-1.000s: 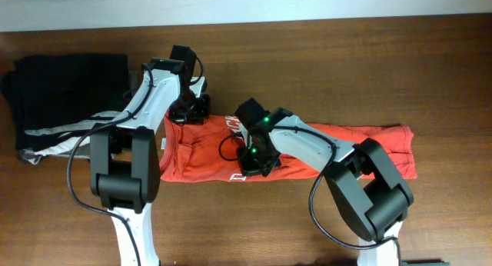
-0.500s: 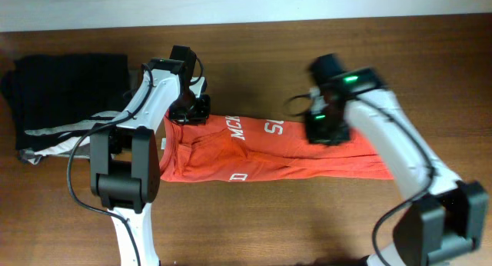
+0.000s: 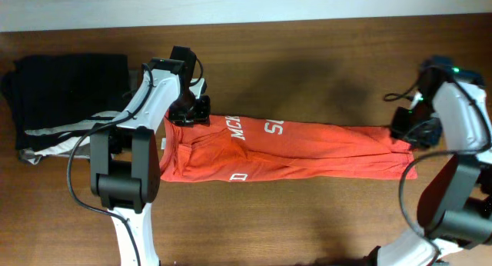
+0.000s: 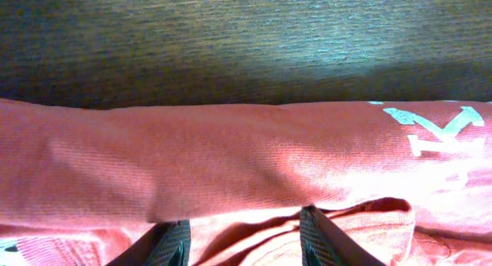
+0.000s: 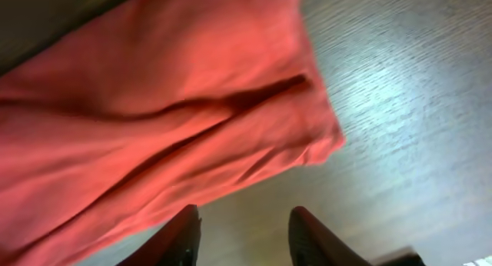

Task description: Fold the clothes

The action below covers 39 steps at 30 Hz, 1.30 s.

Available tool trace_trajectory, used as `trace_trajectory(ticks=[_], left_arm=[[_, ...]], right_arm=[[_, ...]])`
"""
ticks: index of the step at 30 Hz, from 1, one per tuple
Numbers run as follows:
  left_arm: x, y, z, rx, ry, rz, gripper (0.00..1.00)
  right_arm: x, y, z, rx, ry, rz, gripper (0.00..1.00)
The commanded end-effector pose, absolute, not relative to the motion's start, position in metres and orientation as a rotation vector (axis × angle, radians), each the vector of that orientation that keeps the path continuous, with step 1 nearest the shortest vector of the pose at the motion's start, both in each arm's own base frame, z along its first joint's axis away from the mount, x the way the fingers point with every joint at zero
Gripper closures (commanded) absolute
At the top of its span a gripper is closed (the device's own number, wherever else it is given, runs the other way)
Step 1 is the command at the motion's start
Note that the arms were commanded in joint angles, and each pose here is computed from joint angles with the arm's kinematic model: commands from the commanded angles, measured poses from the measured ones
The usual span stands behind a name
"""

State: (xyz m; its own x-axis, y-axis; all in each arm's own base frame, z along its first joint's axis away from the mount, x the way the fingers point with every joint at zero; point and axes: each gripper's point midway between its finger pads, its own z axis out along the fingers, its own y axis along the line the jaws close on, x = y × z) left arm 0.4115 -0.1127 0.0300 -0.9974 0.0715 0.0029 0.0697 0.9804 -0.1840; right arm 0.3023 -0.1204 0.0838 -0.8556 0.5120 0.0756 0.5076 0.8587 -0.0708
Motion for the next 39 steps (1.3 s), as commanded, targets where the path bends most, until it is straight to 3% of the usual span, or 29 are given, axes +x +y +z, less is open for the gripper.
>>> trace_trajectory(ticks=[1,6,14,23,27,35,39], left_arm=[[0.433,-0.117,0.071,-0.134,-3.225,0.347,0.54],[0.445,-0.119,0.137,-0.140,-3.366,0.402,0.53],[0.419,-0.102,0.203,0.080,-3.460,0.353,0.49],[0.376,-0.086,0.194,0.126,-3.314,0.204,0.48],[0.366,-0.084,0.192,0.127,-3.273,0.184,0.48],[0.363,-0.083,0.192,0.128,-3.260,0.178,0.48],[0.363,-0.083,0.192,0.128,-3.260,0.179,0.48]], right_arm=[[0.299,-0.129,0.068,-0.790,-2.918,-0.013,0.58],[0.296,-0.142,0.056,-0.816,-2.890,-0.023,0.54],[0.298,-0.154,0.023,-0.875,-2.933,-0.005,0.51],[0.281,-0.176,-0.004,-1.014,-2.927,-0.017,0.49],[0.295,-0.158,-0.008,-0.916,-3.019,-0.288,0.42],[0.301,-0.151,-0.017,-0.826,-3.056,-0.367,0.42],[0.302,-0.150,-0.017,-0.804,-3.062,-0.378,0.51]])
